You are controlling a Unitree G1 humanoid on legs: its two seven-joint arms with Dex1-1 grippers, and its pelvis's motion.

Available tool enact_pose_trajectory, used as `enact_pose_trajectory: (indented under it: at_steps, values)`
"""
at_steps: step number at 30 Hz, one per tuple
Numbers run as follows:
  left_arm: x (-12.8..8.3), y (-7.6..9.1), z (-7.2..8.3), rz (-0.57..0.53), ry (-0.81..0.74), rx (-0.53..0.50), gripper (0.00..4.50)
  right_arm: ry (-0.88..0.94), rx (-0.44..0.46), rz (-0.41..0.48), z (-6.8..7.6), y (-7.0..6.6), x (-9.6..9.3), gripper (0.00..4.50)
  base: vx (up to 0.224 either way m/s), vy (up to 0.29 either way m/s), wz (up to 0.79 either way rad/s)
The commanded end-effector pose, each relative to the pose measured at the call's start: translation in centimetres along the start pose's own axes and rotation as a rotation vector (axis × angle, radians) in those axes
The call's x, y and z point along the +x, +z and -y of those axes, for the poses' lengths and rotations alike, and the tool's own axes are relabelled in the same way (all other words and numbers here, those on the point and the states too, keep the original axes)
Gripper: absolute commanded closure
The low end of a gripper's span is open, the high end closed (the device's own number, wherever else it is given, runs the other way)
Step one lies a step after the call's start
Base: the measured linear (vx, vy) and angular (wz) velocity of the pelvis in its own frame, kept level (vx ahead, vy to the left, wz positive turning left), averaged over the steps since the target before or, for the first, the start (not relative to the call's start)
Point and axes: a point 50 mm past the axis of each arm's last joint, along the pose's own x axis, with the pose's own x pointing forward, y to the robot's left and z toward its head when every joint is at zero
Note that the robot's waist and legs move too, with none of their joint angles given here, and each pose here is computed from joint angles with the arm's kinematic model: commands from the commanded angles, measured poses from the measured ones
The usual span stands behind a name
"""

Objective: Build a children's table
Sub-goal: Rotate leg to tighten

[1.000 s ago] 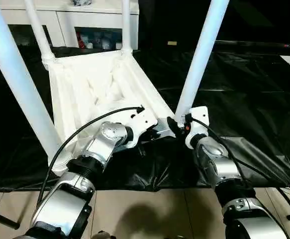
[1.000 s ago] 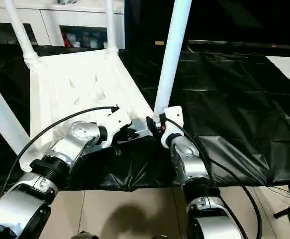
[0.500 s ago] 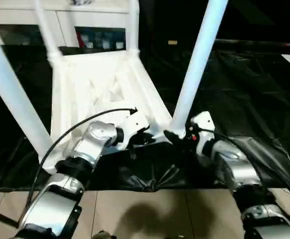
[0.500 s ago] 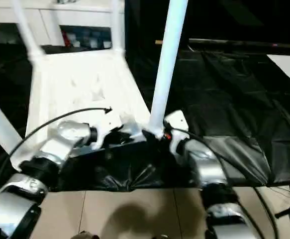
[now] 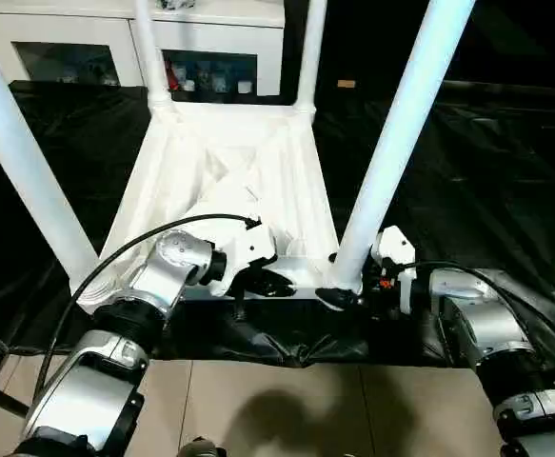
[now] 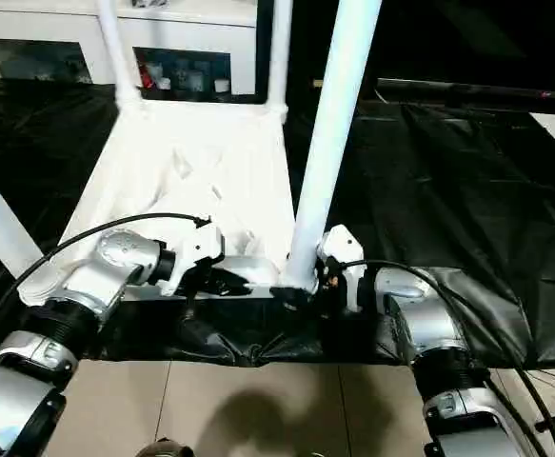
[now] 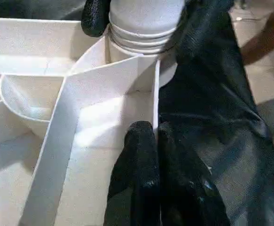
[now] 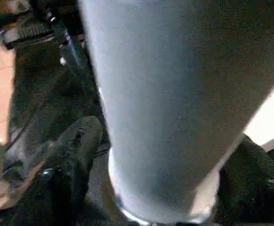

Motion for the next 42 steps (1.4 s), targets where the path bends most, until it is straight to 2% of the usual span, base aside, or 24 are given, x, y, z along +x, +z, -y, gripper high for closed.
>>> enact_pose_trajectory:
  at_steps: [1,6,13,16,18,23,24,28,30,32,35,36,38,40,42]
  values:
    - [0.4,1.3,0.0,0.055,-0.039,0.048,4.50,0.178,-0.029,-0.041,-1.4,0.4,1.5,1.31,0.000,0.000,0.00]
    - [-0.1,0.9,0.2,0.039,-0.058,0.047,4.50,0.193,-0.028,-0.041,-1.5,0.3,1.5,1.69,0.000,0.000,0.00]
    - [0.0,0.9,0.1,0.046,-0.032,0.042,4.50,0.175,-0.012,-0.015,-1.8,0.2,1.9,1.78,0.000,0.000,0.00]
    - [0.4,1.2,-0.3,0.066,0.021,0.032,4.50,0.086,0.008,0.024,-1.6,0.1,2.5,1.78,0.000,0.000,0.00]
    - [1.3,1.8,-1.1,0.078,0.146,0.004,4.50,-0.102,0.055,0.081,-0.9,0.0,3.5,1.78,0.000,0.000,0.00]
    - [2.3,2.5,-1.4,0.095,0.223,-0.012,4.50,-0.265,0.098,0.110,-0.3,0.0,4.4,1.79,0.000,0.000,0.00]
    - [3.4,3.2,-1.5,0.105,0.272,-0.032,4.50,-0.395,0.142,0.106,0.1,-0.2,5.4,1.79,0.000,0.000,0.00]
    - [4.4,3.6,-1.4,0.100,0.323,-0.041,4.50,-0.540,0.215,0.084,0.6,-0.3,6.4,1.79,0.000,0.000,0.00]
    - [5.2,3.9,-1.4,0.107,0.376,-0.073,4.50,-0.629,0.299,0.115,0.7,0.0,7.5,1.79,0.000,0.000,0.00]
    - [5.9,4.0,-1.2,0.112,0.390,-0.087,4.50,-0.647,0.344,0.154,0.4,0.4,8.2,1.24,0.000,0.000,0.00]
    - [6.2,4.0,-0.9,0.117,0.388,-0.086,4.50,-0.627,0.332,0.167,0.0,0.6,8.8,1.07,0.000,0.000,0.00]
    - [6.2,4.1,-0.8,0.122,0.378,-0.078,4.50,-0.612,0.308,0.166,-0.1,0.8,8.9,0.78,0.000,0.000,0.00]
    - [6.2,4.1,-0.7,0.126,0.368,-0.070,4.50,-0.601,0.284,0.161,-0.1,0.8,8.8,0.66,0.000,0.000,0.00]
    - [5.9,4.0,-0.5,0.134,0.328,-0.040,4.50,-0.578,0.197,0.136,0.4,1.0,8.0,0.47,0.000,0.000,0.00]
    - [5.4,3.8,-0.3,0.142,0.279,-0.021,4.50,-0.520,0.172,0.145,0.9,1.2,6.9,0.37,0.000,0.000,0.00]
